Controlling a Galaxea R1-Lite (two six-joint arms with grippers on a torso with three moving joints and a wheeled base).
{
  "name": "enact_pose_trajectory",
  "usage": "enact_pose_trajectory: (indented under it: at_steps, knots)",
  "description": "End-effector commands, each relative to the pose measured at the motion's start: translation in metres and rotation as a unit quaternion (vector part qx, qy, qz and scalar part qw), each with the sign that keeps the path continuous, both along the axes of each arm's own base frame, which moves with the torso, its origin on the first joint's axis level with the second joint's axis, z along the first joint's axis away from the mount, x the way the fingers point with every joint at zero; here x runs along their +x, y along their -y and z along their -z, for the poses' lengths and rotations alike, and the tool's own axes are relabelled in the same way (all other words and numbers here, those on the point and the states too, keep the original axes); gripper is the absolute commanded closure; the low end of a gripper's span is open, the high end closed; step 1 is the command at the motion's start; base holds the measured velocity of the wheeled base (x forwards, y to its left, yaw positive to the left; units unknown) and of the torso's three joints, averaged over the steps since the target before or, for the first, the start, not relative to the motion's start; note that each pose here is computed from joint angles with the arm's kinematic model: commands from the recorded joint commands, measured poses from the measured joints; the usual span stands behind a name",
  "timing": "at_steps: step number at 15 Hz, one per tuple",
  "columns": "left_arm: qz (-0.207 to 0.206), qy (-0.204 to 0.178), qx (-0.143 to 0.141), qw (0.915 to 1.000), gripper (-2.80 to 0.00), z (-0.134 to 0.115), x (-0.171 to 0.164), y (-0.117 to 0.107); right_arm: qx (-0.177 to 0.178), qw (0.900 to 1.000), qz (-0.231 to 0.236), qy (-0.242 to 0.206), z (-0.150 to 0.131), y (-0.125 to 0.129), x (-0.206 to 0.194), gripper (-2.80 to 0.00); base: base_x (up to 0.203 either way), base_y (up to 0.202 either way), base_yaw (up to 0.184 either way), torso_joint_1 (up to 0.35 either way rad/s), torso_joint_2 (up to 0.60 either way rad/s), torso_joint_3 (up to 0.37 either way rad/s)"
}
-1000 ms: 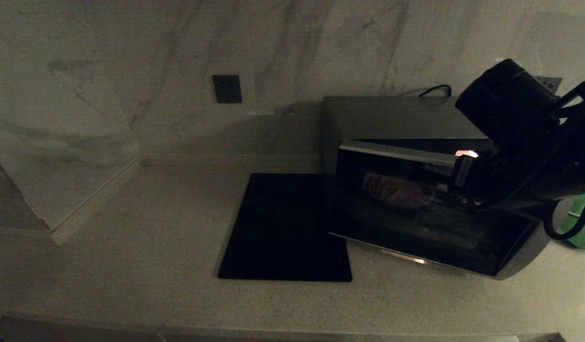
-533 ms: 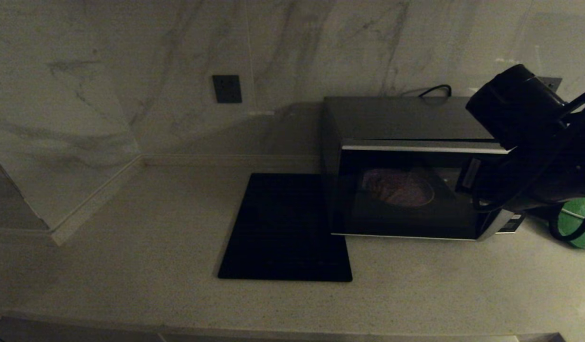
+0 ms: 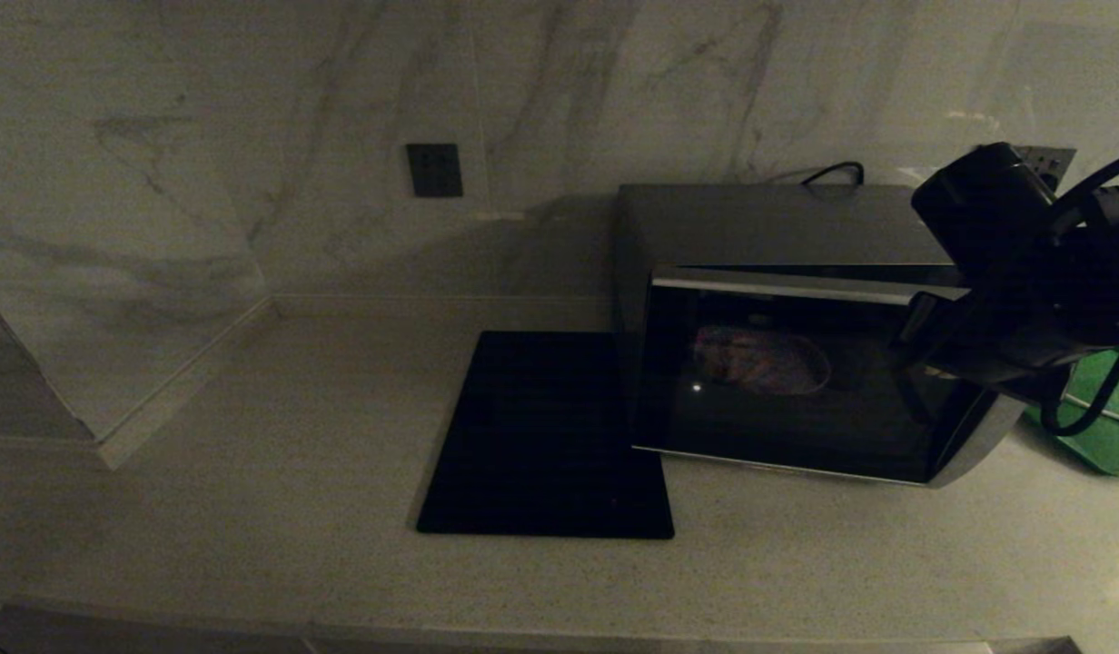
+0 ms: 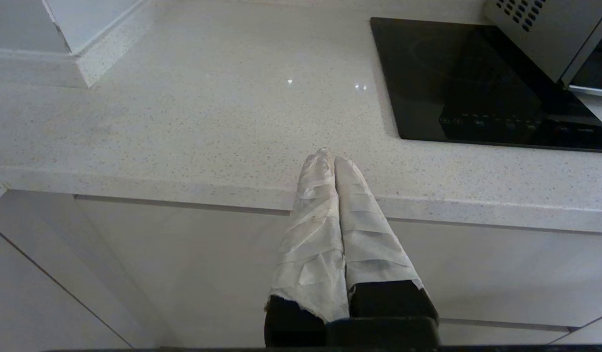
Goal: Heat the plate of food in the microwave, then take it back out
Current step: Close the microwave oven
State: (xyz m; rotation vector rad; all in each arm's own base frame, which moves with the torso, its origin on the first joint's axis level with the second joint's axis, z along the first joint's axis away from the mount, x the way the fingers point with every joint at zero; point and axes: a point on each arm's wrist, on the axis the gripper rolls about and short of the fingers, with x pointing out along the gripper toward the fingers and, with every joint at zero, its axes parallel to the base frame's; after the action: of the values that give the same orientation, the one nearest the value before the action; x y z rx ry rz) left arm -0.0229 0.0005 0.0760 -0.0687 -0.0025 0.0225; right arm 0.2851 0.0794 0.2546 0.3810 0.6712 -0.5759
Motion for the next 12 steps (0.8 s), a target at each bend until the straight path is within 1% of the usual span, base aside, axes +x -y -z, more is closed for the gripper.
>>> enact_pose_trajectory:
  at_steps: [1, 3, 5, 8, 10, 12]
  knots:
    - [0.0, 0.0, 0.0, 1.0, 0.0, 0.0, 0.0, 0.0, -0.003, 1.0, 0.008, -0.01, 0.006, 0.002, 0.006, 0.0, 0.0, 0.0, 0.0, 0.0, 0.0, 0.0]
    - [0.0, 0.0, 0.0, 1.0, 0.0, 0.0, 0.0, 0.0, -0.004, 1.0, 0.008, -0.013, 0.008, 0.001, 0.008, 0.0, 0.0, 0.0, 0.0, 0.0, 0.0, 0.0]
    - [0.0, 0.0, 0.0, 1.0, 0.0, 0.0, 0.0, 0.0, 0.0, 1.0, 0.007, 0.003, 0.008, 0.0, 0.012, 0.0, 0.0, 0.0, 0.0, 0.0, 0.0, 0.0]
    - [0.0, 0.0, 0.0, 1.0, 0.0, 0.0, 0.0, 0.0, -0.002, 1.0, 0.001, 0.011, 0.006, 0.0, 0.014, 0.0, 0.0, 0.0, 0.0, 0.0, 0.0, 0.0]
    - [0.0, 0.0, 0.001, 1.0, 0.0, 0.0, 0.0, 0.0, 0.001, 1.0, 0.0, 0.025, 0.005, -0.001, 0.016, 0.0, 0.0, 0.0, 0.0, 0.0, 0.0, 0.0]
    - [0.0, 0.0, 0.0, 1.0, 0.0, 0.0, 0.0, 0.0, 0.0, 1.0, 0.0, 0.026, 0.005, -0.001, 0.017, 0.0, 0.0, 0.0, 0.0, 0.0, 0.0, 0.0]
